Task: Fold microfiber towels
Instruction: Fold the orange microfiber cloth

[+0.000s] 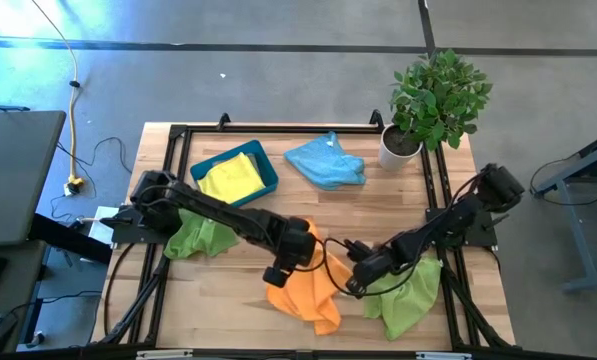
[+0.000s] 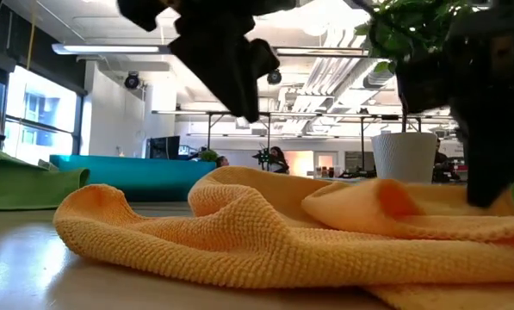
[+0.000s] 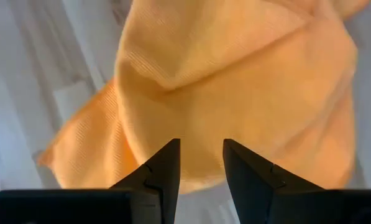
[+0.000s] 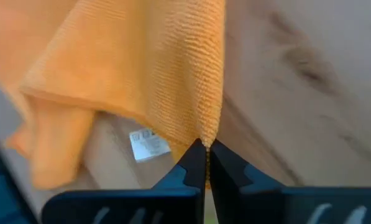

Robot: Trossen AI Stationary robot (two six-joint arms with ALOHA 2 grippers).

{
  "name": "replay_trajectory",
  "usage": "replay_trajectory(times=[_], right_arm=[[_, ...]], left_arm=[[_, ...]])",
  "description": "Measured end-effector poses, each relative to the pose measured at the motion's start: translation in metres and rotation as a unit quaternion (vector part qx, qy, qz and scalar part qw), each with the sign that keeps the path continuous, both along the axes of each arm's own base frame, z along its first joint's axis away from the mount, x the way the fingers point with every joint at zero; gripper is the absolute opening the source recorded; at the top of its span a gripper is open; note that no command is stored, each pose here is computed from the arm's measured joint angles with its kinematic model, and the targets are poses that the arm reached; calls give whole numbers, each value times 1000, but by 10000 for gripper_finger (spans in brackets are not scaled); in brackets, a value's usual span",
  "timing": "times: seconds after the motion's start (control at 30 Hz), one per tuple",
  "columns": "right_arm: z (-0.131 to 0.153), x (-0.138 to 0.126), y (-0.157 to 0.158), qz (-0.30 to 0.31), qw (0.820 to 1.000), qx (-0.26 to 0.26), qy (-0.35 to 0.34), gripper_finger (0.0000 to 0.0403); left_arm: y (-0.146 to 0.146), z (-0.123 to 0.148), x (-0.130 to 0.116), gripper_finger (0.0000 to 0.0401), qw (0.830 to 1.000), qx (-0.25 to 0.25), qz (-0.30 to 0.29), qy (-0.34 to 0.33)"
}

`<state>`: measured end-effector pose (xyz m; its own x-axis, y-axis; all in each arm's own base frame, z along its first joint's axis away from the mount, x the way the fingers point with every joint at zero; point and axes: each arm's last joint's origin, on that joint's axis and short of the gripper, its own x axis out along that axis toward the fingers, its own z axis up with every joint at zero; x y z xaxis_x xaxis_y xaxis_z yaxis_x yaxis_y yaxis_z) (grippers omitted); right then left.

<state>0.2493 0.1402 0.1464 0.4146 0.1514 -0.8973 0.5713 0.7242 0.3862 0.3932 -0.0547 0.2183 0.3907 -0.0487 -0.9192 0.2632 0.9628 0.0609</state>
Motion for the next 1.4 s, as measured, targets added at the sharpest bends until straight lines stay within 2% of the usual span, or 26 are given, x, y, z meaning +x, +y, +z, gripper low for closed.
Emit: replay_trajectory(times=[0.17, 0.33, 0.43, 0.53, 0.73, 0.93, 1.03, 1.17, 1.3, 1.4], right_arm=[[44, 4, 6, 33, 994, -96, 48, 1], [86, -1, 11, 70, 974, -202, 69, 0], [98, -7, 14, 113, 958, -252, 82, 0], [102, -16, 19, 164, 942, -276, 101, 0], [101, -36, 31, 220, 923, -281, 140, 0], [100, -39, 35, 248, 914, -288, 144, 2], [100, -38, 33, 223, 922, -283, 145, 25], [100, -37, 34, 183, 935, -271, 136, 80], [100, -36, 34, 119, 951, -252, 132, 130], [100, -36, 34, 70, 960, -242, 125, 150]], left_arm=[[13, 0, 8, 110, 999, 12, 23, -29], [22, 4, 20, 110, 996, 15, 14, -91], [28, 7, 24, 110, 993, 1, -1, -115], [35, 5, 22, 110, 994, -21, -21, -101], [46, 2, 20, 110, 995, -6, -56, -87], [56, 0, 17, 110, 996, -29, -52, -73], [60, -7, 15, 110, 996, -46, -39, -70], [62, -28, 7, 110, 996, -75, -27, -49], [56, -49, -4, 110, 995, -91, -23, -21], [46, -62, -9, 110, 994, -105, -25, -23]])
